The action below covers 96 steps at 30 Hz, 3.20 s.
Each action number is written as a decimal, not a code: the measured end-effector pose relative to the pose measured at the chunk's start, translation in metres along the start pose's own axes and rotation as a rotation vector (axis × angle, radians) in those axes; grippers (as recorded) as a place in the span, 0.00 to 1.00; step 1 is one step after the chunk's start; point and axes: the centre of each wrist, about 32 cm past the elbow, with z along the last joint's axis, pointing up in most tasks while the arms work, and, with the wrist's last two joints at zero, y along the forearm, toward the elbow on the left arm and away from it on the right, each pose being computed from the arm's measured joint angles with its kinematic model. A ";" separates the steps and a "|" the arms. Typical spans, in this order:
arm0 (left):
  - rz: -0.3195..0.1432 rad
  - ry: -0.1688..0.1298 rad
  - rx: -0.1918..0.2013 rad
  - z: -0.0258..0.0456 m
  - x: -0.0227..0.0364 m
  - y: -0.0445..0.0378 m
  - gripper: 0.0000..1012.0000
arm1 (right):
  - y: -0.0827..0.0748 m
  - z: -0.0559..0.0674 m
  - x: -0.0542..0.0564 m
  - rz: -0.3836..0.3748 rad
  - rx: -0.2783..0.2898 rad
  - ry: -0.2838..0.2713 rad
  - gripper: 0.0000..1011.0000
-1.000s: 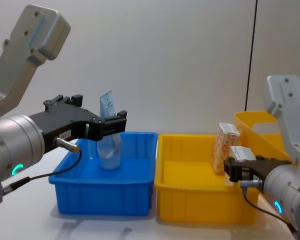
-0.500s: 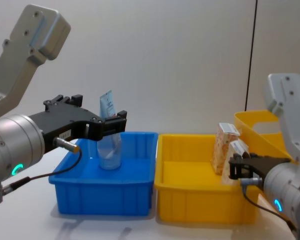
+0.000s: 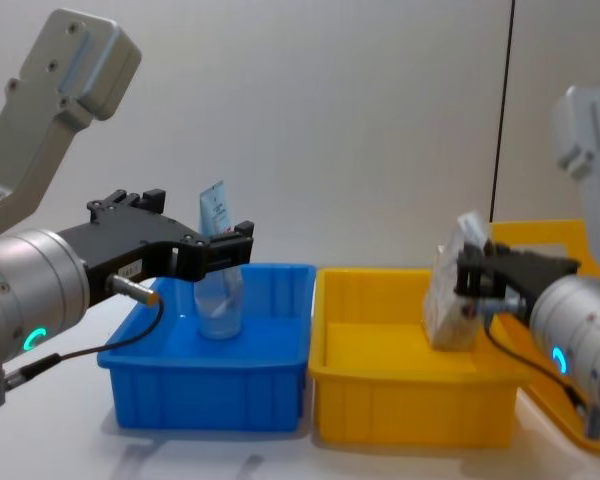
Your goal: Bimanual collaborative sorting of washing and personal care products
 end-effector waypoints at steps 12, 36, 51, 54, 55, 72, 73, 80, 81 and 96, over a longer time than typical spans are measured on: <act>0.000 0.000 0.000 0.0000 0.0000 0.0000 0.99 | 0.008 0.027 0.007 0.021 0.178 0.081 0.21; 0.000 0.000 0.000 0.0000 0.0000 0.0000 0.99 | 0.016 0.095 0.067 -0.152 0.458 0.154 0.21; 0.000 0.000 0.000 0.0000 0.0000 0.0000 0.99 | 0.004 0.103 0.094 -0.227 0.338 0.074 0.21; 0.000 0.000 0.000 0.0000 0.0000 0.0000 0.99 | 0.001 0.102 0.097 -0.232 0.299 0.059 0.21; 0.000 0.000 0.000 0.0000 0.0000 0.0000 0.99 | 0.000 0.102 0.099 -0.234 0.278 0.052 0.21; 0.000 0.000 0.000 0.0000 0.0000 0.0000 0.99 | -0.006 0.084 0.110 -0.239 0.031 -0.029 0.21; 0.000 0.000 0.000 0.0000 0.0000 0.0000 0.99 | -0.006 0.082 0.110 -0.240 0.018 -0.033 0.21; 0.000 0.000 0.000 0.0000 0.0000 0.0000 0.99 | -0.003 0.062 0.110 -0.236 -0.097 -0.065 0.21; 0.000 0.000 0.000 0.0000 0.0000 0.0000 0.99 | -0.002 0.059 0.110 -0.236 -0.108 -0.068 0.21; 0.000 0.000 0.000 0.0000 0.0000 0.0000 0.99 | 0.005 0.037 0.106 -0.231 -0.200 -0.100 0.33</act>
